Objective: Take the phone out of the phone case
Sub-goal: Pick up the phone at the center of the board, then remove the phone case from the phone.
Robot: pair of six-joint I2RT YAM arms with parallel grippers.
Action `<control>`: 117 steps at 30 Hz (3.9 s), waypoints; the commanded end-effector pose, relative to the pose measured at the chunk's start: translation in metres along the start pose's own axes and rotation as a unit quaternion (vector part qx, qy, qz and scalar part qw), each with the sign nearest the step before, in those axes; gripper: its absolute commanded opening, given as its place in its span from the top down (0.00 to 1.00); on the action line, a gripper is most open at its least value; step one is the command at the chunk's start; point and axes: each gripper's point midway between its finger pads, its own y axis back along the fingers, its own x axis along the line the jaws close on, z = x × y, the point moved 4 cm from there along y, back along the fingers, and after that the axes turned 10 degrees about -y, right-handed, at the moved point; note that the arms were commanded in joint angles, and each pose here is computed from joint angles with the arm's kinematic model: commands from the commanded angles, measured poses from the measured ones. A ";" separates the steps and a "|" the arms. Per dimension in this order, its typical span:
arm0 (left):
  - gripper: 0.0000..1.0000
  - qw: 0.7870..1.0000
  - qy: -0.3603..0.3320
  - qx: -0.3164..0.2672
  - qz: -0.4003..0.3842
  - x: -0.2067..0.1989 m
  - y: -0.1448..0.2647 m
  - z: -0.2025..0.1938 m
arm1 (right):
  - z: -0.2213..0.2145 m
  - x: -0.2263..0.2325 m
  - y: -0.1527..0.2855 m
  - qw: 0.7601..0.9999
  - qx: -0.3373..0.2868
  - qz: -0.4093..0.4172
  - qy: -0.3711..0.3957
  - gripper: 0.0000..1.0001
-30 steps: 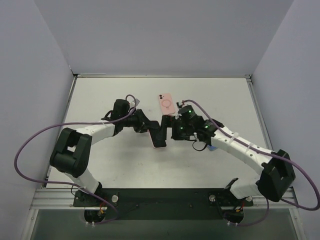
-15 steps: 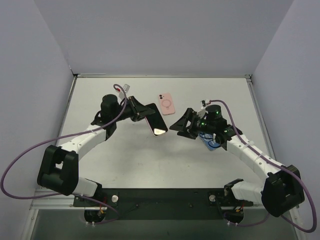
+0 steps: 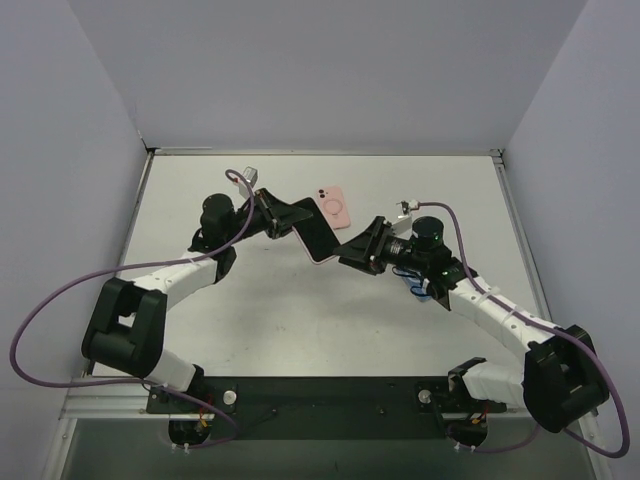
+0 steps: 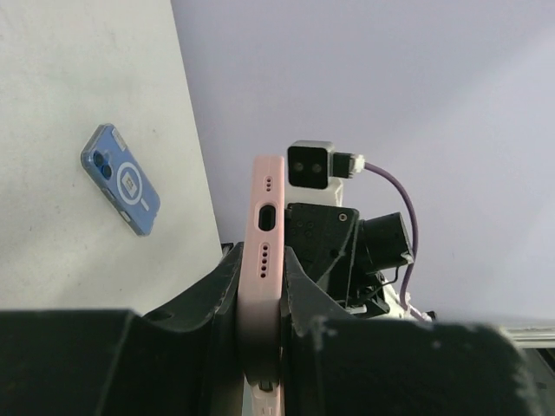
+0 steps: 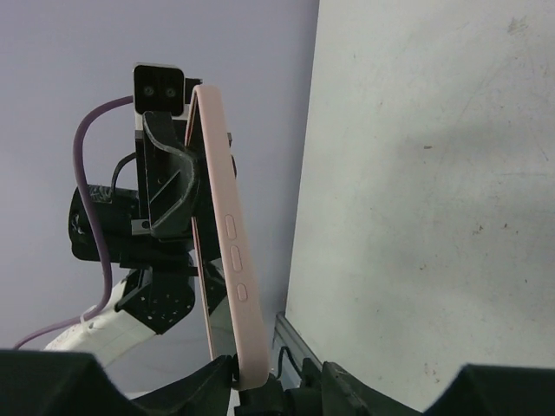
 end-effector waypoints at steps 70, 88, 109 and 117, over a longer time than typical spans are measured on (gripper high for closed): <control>1.00 0.811 -0.060 -0.154 -0.561 -0.300 0.108 0.041 | 0.062 0.189 -0.082 0.840 0.029 0.447 -0.307 1.00; 1.00 0.777 -0.076 -0.163 -0.603 -0.342 0.155 0.027 | 0.060 0.180 -0.099 0.839 0.026 0.439 -0.321 1.00; 1.00 0.757 -0.077 -0.149 -0.632 -0.359 0.173 0.017 | 0.049 0.152 -0.124 0.850 0.022 0.405 -0.335 1.00; 1.00 0.757 -0.076 -0.148 -0.632 -0.361 0.174 0.013 | 0.047 0.121 -0.137 0.864 0.007 0.371 -0.341 1.00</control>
